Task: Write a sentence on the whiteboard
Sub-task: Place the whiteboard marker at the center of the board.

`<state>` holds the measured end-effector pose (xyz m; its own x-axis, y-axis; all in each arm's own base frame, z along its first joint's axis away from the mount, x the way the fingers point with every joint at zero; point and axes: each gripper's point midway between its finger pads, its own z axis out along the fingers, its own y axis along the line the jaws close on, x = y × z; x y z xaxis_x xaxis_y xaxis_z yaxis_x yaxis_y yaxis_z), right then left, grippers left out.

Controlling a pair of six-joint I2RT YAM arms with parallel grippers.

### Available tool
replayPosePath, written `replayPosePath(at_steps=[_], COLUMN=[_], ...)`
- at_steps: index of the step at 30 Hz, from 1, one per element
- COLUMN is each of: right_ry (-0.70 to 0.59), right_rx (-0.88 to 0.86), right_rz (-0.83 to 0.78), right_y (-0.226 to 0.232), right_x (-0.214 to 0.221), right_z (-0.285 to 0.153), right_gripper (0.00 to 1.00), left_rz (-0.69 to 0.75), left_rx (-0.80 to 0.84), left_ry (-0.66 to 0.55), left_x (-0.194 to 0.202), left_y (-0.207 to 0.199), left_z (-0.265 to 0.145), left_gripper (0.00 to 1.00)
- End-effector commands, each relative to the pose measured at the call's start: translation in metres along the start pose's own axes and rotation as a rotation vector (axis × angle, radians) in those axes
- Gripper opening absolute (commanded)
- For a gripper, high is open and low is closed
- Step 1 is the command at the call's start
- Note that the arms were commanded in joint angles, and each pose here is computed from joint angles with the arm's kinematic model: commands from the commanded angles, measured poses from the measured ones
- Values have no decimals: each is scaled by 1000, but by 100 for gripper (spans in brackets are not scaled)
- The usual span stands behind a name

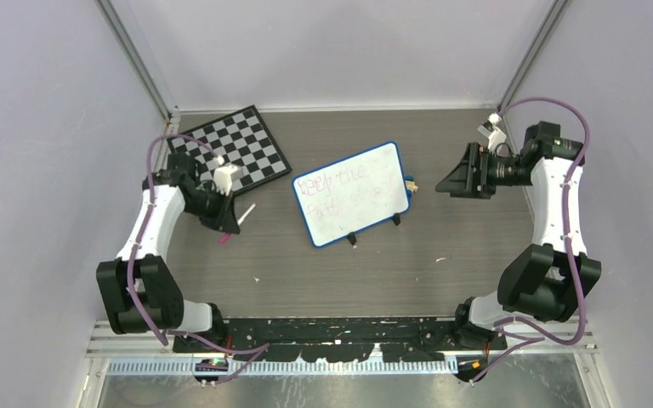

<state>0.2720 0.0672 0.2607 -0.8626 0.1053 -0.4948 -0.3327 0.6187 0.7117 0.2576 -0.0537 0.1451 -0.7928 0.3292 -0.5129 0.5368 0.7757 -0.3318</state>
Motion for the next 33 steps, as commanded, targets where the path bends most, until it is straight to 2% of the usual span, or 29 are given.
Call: replayPosePath(at_steps=[1, 5, 8, 11, 19, 21, 28, 33], right_ry=[38, 26, 18, 26, -9, -5, 30, 9], right_rx=[87, 161, 221, 277, 311, 318, 364, 386], right_rz=[1, 16, 12, 24, 33, 32, -5, -52], right_y=[-38, -65, -82, -97, -108, -109, -112, -105], right_x=[22, 31, 37, 42, 39, 39, 42, 23], right_z=[-7, -1, 3, 5, 7, 7, -1, -13], right_gripper=[83, 83, 84, 84, 84, 84, 84, 85], left_rz=[55, 41, 88, 119, 235, 236, 249, 238], left_rx=[-90, -116, -150, -180, -243, -235, -185, -167], left_ry=[30, 65, 131, 147, 292, 305, 316, 172], left_x=[23, 44, 54, 53, 68, 69, 62, 16], left_y=[27, 40, 47, 52, 63, 63, 49, 31], left_z=[22, 46, 58, 66, 96, 99, 83, 40], left_gripper=[0, 0, 4, 5, 12, 19, 55, 93])
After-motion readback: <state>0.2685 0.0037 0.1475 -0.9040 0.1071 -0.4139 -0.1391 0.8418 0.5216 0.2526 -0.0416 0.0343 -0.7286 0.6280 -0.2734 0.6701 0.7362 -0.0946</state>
